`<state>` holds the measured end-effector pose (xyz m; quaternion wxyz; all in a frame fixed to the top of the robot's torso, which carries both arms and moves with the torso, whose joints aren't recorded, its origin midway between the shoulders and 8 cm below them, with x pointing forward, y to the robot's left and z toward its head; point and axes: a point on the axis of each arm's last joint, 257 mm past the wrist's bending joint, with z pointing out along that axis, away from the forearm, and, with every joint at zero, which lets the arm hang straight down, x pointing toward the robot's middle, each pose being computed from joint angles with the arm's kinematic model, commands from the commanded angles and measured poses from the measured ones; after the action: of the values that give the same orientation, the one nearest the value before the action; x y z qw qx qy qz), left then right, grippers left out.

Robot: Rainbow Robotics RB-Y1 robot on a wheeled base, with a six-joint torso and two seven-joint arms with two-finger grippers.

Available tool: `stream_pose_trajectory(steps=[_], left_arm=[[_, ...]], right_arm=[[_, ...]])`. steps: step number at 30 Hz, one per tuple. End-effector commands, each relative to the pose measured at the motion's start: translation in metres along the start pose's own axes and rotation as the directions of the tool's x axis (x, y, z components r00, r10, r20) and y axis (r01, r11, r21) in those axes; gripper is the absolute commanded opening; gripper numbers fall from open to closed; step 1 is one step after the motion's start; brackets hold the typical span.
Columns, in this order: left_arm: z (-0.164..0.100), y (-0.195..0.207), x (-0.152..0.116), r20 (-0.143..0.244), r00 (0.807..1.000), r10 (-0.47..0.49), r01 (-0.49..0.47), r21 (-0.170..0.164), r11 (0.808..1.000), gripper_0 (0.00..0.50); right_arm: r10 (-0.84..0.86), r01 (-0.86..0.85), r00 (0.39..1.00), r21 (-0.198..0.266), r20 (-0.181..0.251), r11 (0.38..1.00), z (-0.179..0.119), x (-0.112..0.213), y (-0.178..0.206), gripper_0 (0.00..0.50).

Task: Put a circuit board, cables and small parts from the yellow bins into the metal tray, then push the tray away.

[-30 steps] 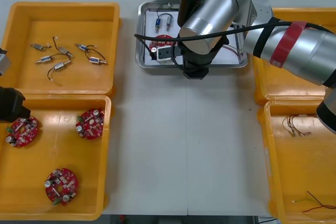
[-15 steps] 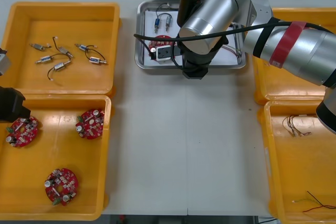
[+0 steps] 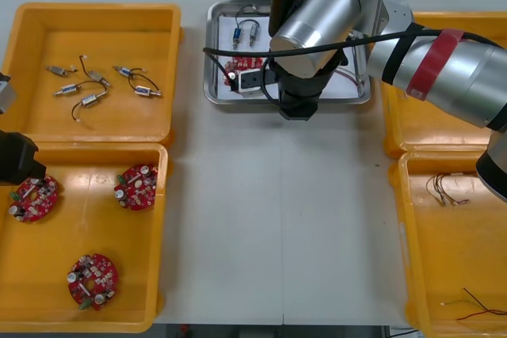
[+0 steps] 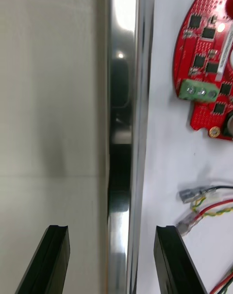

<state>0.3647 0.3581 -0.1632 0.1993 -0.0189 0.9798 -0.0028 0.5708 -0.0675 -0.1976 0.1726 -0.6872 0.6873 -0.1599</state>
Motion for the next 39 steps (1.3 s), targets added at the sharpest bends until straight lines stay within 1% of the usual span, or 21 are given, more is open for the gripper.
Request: stream_pose_trajectory(steps=[1, 3, 5, 7, 9, 10, 12, 15, 18, 22, 23, 25, 28, 29, 32, 34, 35, 37, 39], left_arm=[[-0.018, 0.010, -0.019, 0.055, 0.998, 0.006, -0.004, -0.036, 0.999, 0.500], [-0.018, 0.010, -0.019, 0.055, 0.998, 0.006, -0.004, -0.036, 0.999, 0.500], [-0.018, 0.010, -0.019, 0.055, 0.998, 0.006, -0.004, -0.036, 0.999, 0.500], [-0.018, 0.010, -0.019, 0.055, 0.998, 0.006, -0.004, -0.036, 0.999, 0.500], [-0.018, 0.010, -0.019, 0.055, 0.998, 0.006, -0.004, -0.036, 0.999, 0.500], [-0.018, 0.010, -0.019, 0.055, 0.998, 0.006, -0.004, -0.036, 0.999, 0.500], [-0.018, 0.010, -0.019, 0.055, 0.998, 0.006, -0.004, -0.036, 0.999, 0.500], [-0.018, 0.010, -0.019, 0.055, 0.998, 0.006, -0.004, -0.036, 0.999, 0.500], [-0.018, 0.010, -0.019, 0.055, 0.998, 0.006, -0.004, -0.036, 0.999, 0.500], [-0.018, 0.010, -0.019, 0.055, 0.998, 0.006, -0.004, -0.036, 0.999, 0.500], [-0.018, 0.010, -0.019, 0.055, 0.998, 0.006, -0.004, -0.036, 0.999, 0.500], [-0.018, 0.010, -0.019, 0.055, 0.998, 0.006, -0.004, -0.036, 0.999, 0.500], [-0.018, 0.010, -0.019, 0.055, 0.998, 0.006, -0.004, -0.036, 0.999, 0.500], [-0.018, 0.010, -0.019, 0.055, 0.998, 0.006, -0.004, -0.036, 0.999, 0.500], [-0.018, 0.010, -0.019, 0.055, 0.998, 0.006, -0.004, -0.036, 0.999, 0.500], [-0.018, 0.010, -0.019, 0.055, 0.998, 0.006, -0.004, -0.036, 0.999, 0.500], [-0.018, 0.010, -0.019, 0.055, 0.998, 0.006, -0.004, -0.036, 0.999, 0.500], [-0.018, 0.010, -0.019, 0.055, 0.998, 0.006, -0.004, -0.036, 0.999, 0.500], [-0.018, 0.010, -0.019, 0.055, 0.998, 0.006, -0.004, -0.036, 0.999, 0.500]], right_arm=[[-0.016, 0.015, 0.998, 0.014, 0.054, 1.000, -0.052, -0.036, -0.014, 0.500], [-0.007, 0.007, 0.999, -0.010, 0.048, 1.000, -0.058, -0.034, -0.007, 0.500], [0.033, -0.031, 0.999, -0.049, 0.037, 0.998, -0.065, -0.029, 0.003, 0.500], [0.065, -0.063, 0.997, -0.074, 0.034, 0.995, -0.071, -0.028, 0.012, 0.500], [0.102, -0.099, 0.994, -0.089, 0.026, 0.991, -0.082, -0.025, 0.019, 0.500], [0.111, -0.109, 0.994, -0.091, 0.022, 0.990, -0.085, -0.025, 0.021, 0.500], [0.141, -0.141, 0.990, -0.085, -0.008, 0.986, -0.096, -0.016, 0.025, 0.500], [0.172, -0.174, 0.985, -0.081, -0.029, 0.981, -0.106, -0.006, 0.034, 0.500], [0.227, -0.230, 0.973, -0.084, -0.038, 0.970, -0.116, 0.005, 0.047, 0.500], [0.302, -0.305, 0.952, -0.070, -0.051, 0.950, -0.129, 0.024, 0.057, 0.500], [0.326, -0.329, 0.944, -0.065, -0.048, 0.942, -0.134, 0.029, 0.061, 0.500], [0.366, -0.366, 0.931, -0.058, -0.023, 0.929, -0.139, 0.032, 0.063, 0.500], [0.444, -0.444, 0.896, -0.033, 0.011, 0.896, -0.150, 0.045, 0.064, 0.500], [0.462, -0.461, 0.887, -0.031, 0.014, 0.887, -0.151, 0.049, 0.064, 0.500], [0.550, -0.550, 0.835, -0.013, 0.033, 0.835, -0.159, 0.067, 0.066, 0.500], [0.633, -0.633, 0.773, -0.008, 0.049, 0.774, -0.164, 0.083, 0.067, 0.500], [0.650, -0.651, 0.758, -0.007, 0.052, 0.759, -0.165, 0.088, 0.068, 0.500], [0.710, -0.711, 0.702, -0.009, 0.048, 0.703, -0.167, 0.108, 0.073, 0.500], [0.742, -0.742, 0.669, -0.006, 0.045, 0.670, -0.169, 0.123, 0.075, 0.500]])
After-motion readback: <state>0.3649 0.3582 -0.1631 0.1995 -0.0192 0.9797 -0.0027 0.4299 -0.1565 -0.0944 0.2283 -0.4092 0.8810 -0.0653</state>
